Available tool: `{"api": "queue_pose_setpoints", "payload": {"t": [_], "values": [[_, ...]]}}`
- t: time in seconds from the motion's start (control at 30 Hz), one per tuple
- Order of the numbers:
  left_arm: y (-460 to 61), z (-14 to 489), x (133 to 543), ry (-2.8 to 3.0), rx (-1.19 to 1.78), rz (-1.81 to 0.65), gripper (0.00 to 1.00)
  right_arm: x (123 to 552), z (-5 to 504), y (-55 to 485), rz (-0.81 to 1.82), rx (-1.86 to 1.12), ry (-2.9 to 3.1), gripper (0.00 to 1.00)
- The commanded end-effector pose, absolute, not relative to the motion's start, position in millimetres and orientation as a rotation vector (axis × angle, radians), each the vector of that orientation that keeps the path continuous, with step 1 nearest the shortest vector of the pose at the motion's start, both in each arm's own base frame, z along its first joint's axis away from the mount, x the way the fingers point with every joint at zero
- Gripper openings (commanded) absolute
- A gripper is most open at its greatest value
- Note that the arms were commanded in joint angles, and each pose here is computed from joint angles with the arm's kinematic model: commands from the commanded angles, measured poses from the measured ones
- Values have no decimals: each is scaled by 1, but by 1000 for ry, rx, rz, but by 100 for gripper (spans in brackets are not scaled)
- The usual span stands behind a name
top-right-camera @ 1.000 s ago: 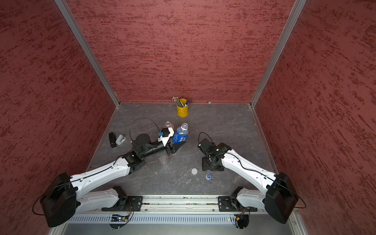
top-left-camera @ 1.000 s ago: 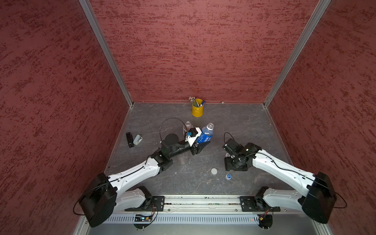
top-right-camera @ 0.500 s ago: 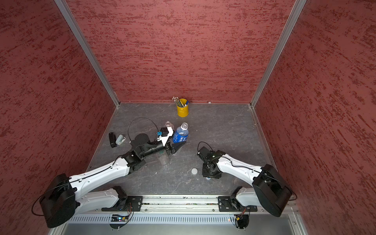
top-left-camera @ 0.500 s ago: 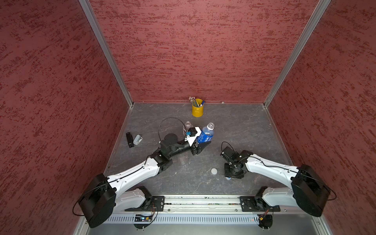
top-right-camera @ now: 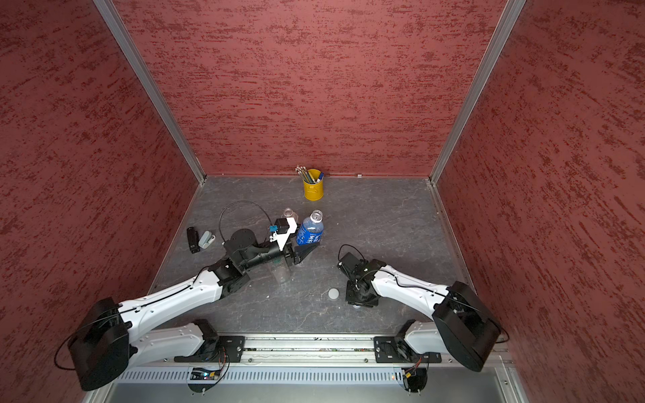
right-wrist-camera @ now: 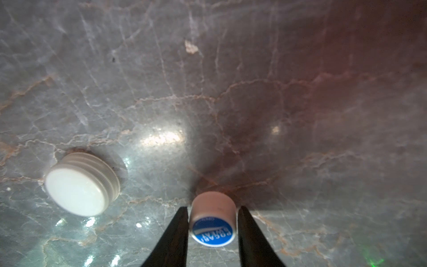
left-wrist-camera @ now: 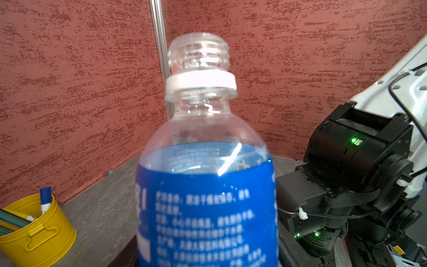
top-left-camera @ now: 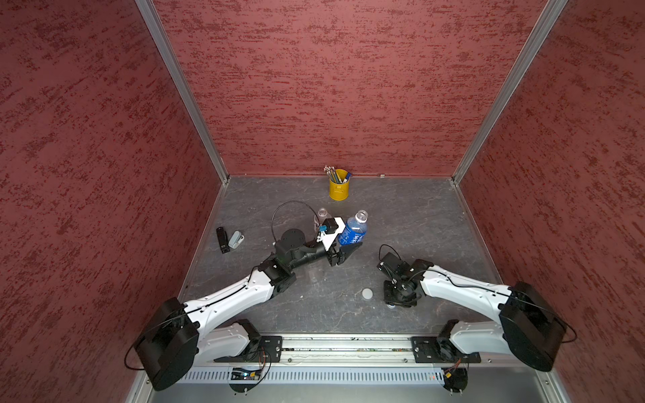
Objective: Screw on the bottle caps
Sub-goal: Screw the bottle cap onto the plastic bottle.
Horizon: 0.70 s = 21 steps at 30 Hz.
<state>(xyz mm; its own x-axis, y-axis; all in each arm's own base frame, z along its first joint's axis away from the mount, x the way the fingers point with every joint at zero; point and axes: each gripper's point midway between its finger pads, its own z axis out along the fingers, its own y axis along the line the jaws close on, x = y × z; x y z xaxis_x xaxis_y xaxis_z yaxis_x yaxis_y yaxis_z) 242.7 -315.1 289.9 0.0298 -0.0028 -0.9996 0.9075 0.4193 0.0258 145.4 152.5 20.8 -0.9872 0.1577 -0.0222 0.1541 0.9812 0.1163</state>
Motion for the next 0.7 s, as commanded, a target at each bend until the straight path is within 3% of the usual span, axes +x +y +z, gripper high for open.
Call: {"api": "queue_pose_setpoints", "payload": {"t": [0.0, 0.27, 0.5, 0.67], "values": [[-316, 304, 242, 1317, 887, -881, 65, 142, 18, 153, 171, 246, 3105, 37], [-317, 303, 242, 1319, 890, -881, 65, 142, 17, 154, 172, 235, 3107, 35], [-318, 303, 243, 1319, 890, -881, 65, 141, 16, 155, 163, 229, 3112, 40], [-317, 304, 242, 1317, 888, -881, 65, 141, 18, 153, 150, 219, 3107, 34]]}}
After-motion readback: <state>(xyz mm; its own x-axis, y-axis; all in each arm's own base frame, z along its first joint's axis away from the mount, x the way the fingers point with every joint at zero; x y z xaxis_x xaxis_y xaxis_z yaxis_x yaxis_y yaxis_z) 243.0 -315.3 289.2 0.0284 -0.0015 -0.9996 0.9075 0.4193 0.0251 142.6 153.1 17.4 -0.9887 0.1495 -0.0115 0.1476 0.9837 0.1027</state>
